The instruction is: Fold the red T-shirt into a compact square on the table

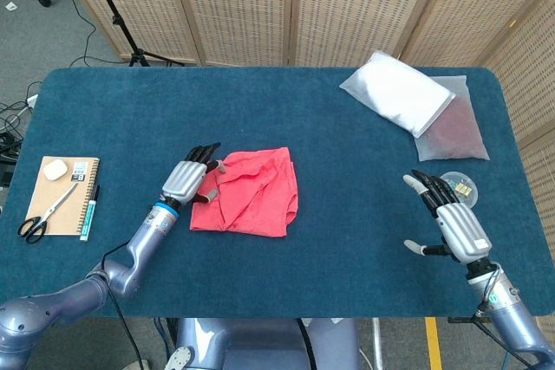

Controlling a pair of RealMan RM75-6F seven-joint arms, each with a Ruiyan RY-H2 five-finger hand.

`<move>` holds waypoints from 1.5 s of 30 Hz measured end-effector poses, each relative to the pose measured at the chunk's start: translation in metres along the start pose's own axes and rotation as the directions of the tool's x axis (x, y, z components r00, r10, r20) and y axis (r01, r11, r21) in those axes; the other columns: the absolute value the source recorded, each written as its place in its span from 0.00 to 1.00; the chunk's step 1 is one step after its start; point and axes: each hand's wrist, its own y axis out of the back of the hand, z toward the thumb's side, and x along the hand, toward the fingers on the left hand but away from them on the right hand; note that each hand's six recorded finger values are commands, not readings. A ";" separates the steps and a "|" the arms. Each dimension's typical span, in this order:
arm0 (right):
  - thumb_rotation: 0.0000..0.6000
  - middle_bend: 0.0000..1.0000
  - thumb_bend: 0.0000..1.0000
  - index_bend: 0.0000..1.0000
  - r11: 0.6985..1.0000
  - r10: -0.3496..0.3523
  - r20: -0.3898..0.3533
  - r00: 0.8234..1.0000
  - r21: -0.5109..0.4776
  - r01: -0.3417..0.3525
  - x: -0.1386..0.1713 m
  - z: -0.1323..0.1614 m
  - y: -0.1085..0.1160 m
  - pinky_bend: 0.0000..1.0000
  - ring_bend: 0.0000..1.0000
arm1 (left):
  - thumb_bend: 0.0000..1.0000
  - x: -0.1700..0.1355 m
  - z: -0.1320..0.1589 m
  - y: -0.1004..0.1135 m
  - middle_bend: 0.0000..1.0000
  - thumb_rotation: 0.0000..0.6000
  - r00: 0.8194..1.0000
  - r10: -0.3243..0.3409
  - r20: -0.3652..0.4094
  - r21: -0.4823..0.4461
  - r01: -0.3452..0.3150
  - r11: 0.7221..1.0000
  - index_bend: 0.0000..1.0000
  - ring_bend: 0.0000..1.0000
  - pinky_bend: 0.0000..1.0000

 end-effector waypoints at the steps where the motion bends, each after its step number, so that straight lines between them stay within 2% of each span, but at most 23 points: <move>1: 1.00 0.00 0.00 0.00 1.000 0.000 0.000 1.000 0.000 0.000 0.000 0.000 0.000 0.00 0.00 | 0.36 0.001 0.001 -0.001 0.00 1.00 1.000 0.001 -0.001 -0.001 -0.001 1.000 0.39 0.00 0.00; 6: 1.00 0.00 0.00 0.00 1.000 0.000 0.002 1.000 0.000 0.000 0.000 -0.001 0.000 0.00 0.00 | 0.41 0.005 0.005 -0.004 0.00 1.00 1.000 0.008 -0.002 -0.012 -0.008 1.000 0.42 0.00 0.00; 13: 1.00 0.00 0.00 0.00 1.000 0.001 0.003 1.000 0.000 -0.001 -0.001 -0.001 -0.001 0.00 0.00 | 0.48 0.009 0.011 -0.010 0.00 1.00 1.000 0.016 -0.005 -0.014 -0.016 1.000 0.56 0.00 0.00; 19: 1.00 0.00 0.00 0.00 1.000 0.002 0.001 1.000 -0.002 -0.002 -0.001 -0.001 -0.001 0.00 0.00 | 0.53 0.009 0.013 -0.009 0.00 1.00 0.999 0.032 -0.004 -0.021 -0.032 0.999 0.61 0.00 0.00; 25: 1.00 0.00 0.00 0.00 1.000 0.000 -0.001 1.000 -0.003 0.000 0.000 0.000 0.000 0.00 0.00 | 0.54 0.008 0.018 0.000 0.00 1.00 0.998 0.059 0.015 -0.043 -0.058 0.997 0.63 0.00 0.00; 34: 1.00 0.00 0.00 0.00 1.000 0.003 -0.004 1.000 -0.004 -0.003 0.001 0.001 0.000 0.00 0.00 | 0.53 -0.001 0.051 0.018 0.00 1.00 0.989 0.087 0.116 -0.066 -0.080 0.995 0.65 0.00 0.00; 39: 1.00 0.00 0.00 0.00 1.000 0.001 -0.004 1.000 -0.005 -0.001 0.001 0.001 0.000 0.00 0.00 | 0.53 -0.006 0.078 0.021 0.00 1.00 0.977 0.085 0.194 -0.008 -0.085 0.996 0.66 0.00 0.00; 45: 1.00 0.00 0.00 0.00 1.000 0.001 -0.005 1.000 -0.011 -0.001 0.001 0.001 0.002 0.00 0.00 | 0.53 -0.010 0.109 0.008 0.00 1.00 0.957 0.055 0.286 0.088 -0.083 0.993 0.67 0.00 0.00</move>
